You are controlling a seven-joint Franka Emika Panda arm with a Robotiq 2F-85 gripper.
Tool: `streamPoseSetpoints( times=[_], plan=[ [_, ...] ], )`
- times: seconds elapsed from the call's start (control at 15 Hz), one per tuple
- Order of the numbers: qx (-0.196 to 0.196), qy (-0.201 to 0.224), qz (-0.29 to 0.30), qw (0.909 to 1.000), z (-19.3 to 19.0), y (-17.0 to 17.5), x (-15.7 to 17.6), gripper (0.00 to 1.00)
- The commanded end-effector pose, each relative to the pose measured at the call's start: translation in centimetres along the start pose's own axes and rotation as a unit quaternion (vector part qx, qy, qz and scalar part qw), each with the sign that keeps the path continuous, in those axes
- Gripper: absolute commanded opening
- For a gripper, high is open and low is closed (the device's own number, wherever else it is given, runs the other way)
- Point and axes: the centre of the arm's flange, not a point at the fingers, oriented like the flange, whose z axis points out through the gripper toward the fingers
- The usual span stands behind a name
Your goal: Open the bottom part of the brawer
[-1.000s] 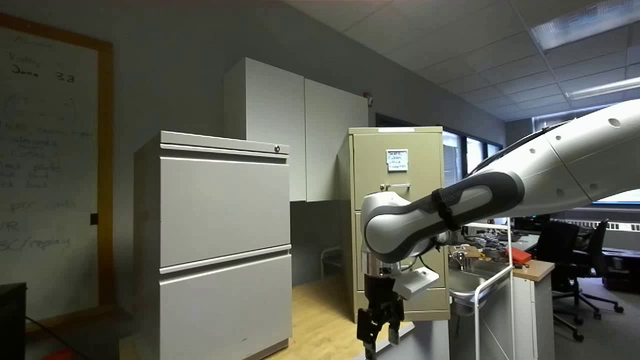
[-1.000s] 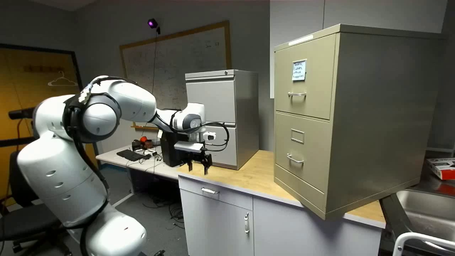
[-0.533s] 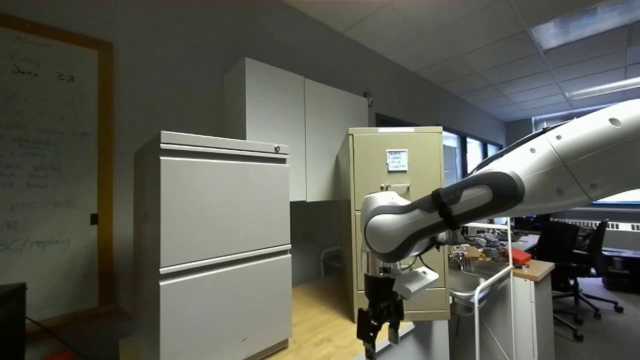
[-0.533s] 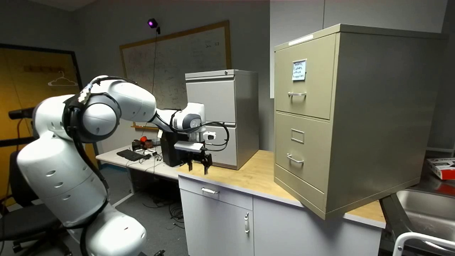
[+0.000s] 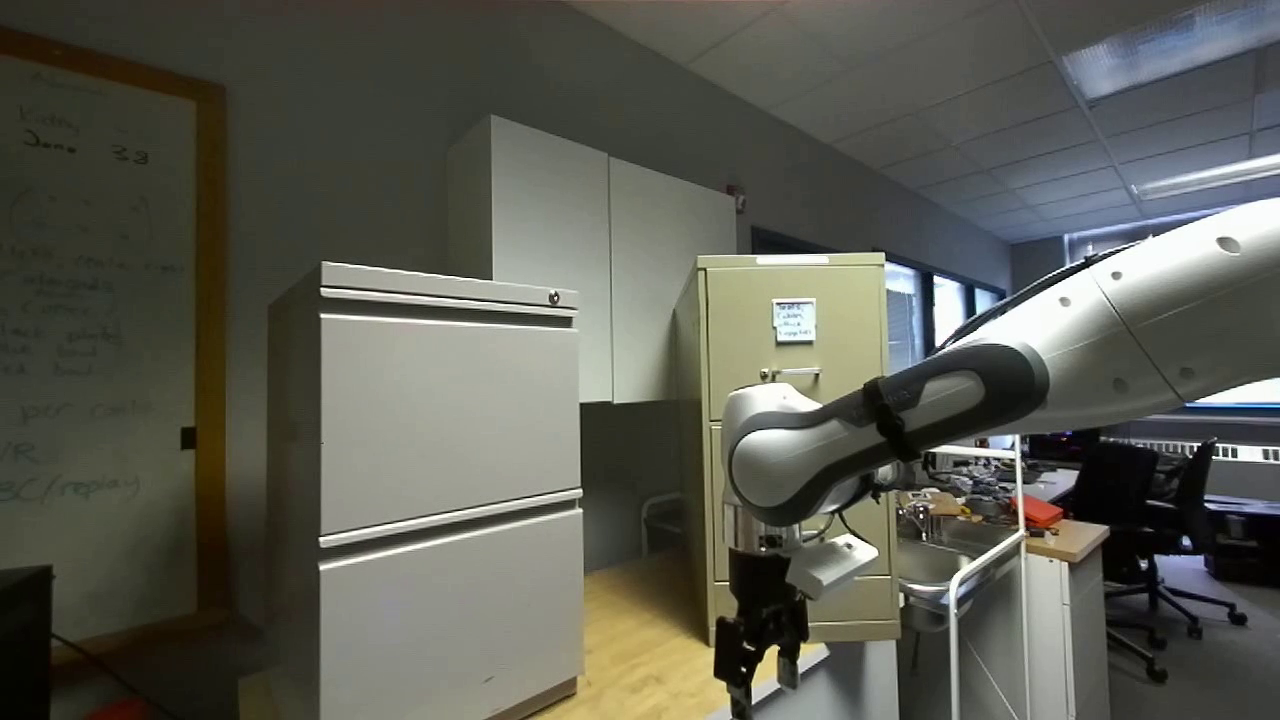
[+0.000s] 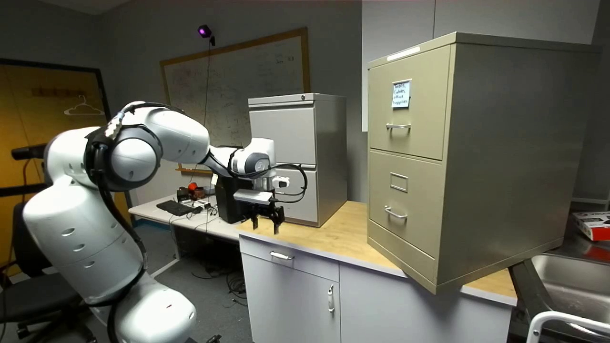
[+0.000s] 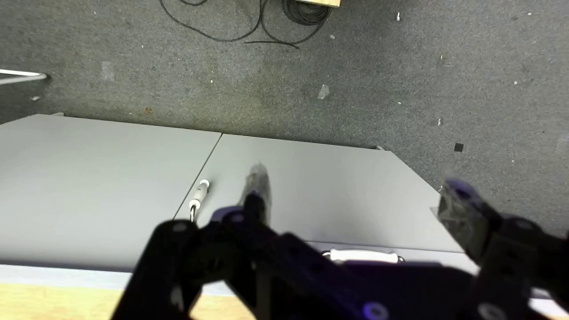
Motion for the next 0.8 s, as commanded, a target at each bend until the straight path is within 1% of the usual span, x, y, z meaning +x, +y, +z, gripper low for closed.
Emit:
streamPoseSetpoints(
  times=[0.0,0.13,0.27,0.33,0.53,0.73],
  plan=[
    [-0.003,0.011,0.011,0.9999,-0.1,0.7,0.5,1.0],
    [-0.005,0.028,0.025,0.9993,-0.5,1.9,1.3,1.0],
    [0.0,0.065,0.047,0.9968,-1.3,3.9,2.0,1.0],
    [0.002,0.089,0.058,0.9943,-1.8,5.3,2.3,1.0],
    [0.004,0.146,0.1,0.9842,-2.9,9.5,2.2,1.0],
    [0.009,0.195,0.149,0.9694,-4.1,13.9,1.7,1.0]
  ],
)
